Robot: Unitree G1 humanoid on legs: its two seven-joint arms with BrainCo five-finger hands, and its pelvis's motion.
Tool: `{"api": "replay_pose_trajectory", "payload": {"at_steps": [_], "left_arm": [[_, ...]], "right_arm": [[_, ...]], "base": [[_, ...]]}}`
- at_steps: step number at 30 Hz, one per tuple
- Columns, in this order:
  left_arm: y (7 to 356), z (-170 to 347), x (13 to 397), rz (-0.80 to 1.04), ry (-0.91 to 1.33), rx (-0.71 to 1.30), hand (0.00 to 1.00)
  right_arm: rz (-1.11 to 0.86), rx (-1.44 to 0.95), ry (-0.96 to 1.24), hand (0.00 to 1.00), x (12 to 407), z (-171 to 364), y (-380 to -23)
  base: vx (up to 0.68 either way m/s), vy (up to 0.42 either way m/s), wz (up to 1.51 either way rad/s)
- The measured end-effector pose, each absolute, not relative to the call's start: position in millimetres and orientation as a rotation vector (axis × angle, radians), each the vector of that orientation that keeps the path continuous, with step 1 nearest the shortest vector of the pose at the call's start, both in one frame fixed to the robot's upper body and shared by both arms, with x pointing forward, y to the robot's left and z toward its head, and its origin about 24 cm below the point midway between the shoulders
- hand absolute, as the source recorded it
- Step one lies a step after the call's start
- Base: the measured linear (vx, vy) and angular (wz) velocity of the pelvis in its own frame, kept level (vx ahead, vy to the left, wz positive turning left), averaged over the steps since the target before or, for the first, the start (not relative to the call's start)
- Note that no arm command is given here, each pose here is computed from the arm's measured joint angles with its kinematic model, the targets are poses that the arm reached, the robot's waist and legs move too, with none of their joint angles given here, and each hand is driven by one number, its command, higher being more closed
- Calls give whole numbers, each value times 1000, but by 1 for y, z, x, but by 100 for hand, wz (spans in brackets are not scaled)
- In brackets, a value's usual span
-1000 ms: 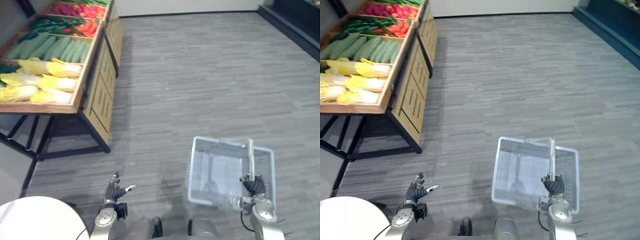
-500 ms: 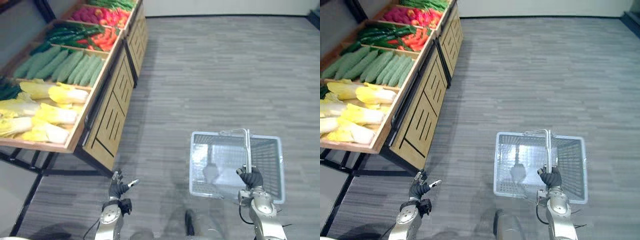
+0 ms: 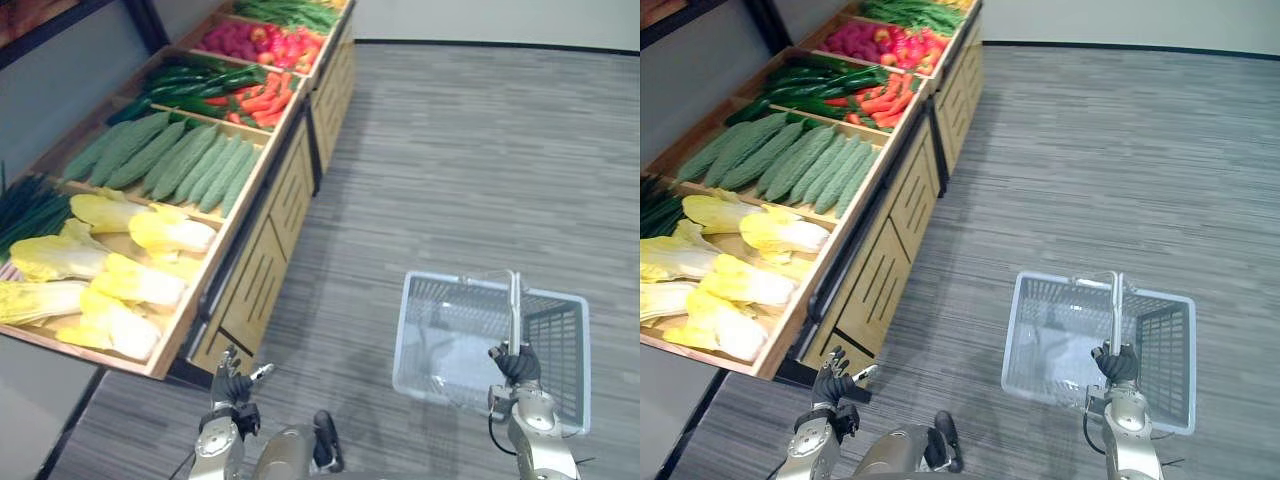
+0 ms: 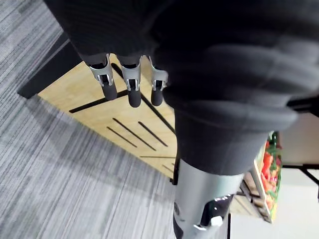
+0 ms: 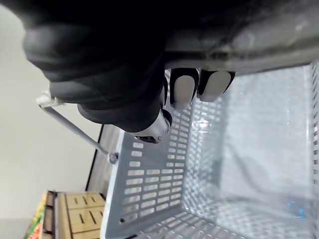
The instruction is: Pick vegetable in the basket
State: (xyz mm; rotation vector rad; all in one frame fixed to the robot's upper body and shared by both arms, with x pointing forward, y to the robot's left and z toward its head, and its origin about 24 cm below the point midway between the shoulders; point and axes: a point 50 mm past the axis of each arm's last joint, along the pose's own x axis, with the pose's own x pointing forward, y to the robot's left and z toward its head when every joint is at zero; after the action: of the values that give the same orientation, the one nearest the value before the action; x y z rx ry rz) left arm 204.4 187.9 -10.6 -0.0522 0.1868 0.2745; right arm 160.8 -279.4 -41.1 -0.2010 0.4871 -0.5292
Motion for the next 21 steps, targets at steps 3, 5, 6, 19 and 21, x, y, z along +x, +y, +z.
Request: {"api": "replay_pose_trajectory", "payload": {"at_steps": [3,5,6,19,21], "left_arm": [[183,31,221,273,-19,-67,0],[182,40,223,286,-64,-76,0],[180,39,221,300,-60,-90,0],[182,47,229,329,-87,18,0],[189,50,234,331,-95,83,0]], "right_arm": [[-551,-172,430,100,155,-34,-279],[-565,-172,432,100,149,-33,-282],[-582,-174,445,100,142,-35,-284],[-634,-39,528,100,115,-55,-280],[-638,-19,551,100,113,-61,-278]], "base": [[353,-267,159],[331,-354,130],[379,-419,112],[70,-179,107],[-148,23,52]]}}
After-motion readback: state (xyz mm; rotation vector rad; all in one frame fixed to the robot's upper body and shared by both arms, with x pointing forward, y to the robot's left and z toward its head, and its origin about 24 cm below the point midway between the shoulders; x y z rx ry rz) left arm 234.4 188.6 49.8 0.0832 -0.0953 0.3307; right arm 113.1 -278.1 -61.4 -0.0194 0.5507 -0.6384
